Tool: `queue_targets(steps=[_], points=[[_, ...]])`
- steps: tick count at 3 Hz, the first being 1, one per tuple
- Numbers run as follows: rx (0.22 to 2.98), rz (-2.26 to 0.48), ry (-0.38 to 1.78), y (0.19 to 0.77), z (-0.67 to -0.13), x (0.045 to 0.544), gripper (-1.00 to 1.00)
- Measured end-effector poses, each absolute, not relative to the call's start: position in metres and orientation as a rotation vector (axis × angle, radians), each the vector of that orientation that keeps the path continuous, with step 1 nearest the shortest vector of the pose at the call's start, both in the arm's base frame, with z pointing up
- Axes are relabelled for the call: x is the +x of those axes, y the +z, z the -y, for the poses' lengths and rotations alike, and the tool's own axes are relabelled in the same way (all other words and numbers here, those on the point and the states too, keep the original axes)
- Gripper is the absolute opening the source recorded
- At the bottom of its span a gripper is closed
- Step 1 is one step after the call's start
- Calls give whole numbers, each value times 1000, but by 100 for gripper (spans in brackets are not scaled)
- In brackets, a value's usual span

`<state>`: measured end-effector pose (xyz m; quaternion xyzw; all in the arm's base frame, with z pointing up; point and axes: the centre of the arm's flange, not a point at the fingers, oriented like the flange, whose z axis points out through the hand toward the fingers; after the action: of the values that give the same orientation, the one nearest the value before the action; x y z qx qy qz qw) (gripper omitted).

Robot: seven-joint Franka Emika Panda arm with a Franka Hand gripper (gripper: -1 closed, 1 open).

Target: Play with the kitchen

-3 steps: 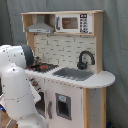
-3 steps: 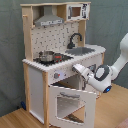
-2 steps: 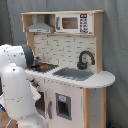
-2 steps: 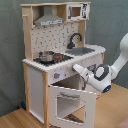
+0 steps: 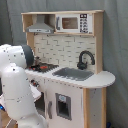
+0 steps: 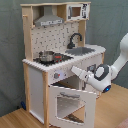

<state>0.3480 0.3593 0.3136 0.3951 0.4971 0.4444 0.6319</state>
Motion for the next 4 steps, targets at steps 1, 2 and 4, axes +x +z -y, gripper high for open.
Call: queue_targets(steps=[1,2,4], points=[[826,-1176,925,314,-360,348,-100],[754,-1208,840,314,-360,348,-100],[610,-1263,669,314,-362,347,-100]])
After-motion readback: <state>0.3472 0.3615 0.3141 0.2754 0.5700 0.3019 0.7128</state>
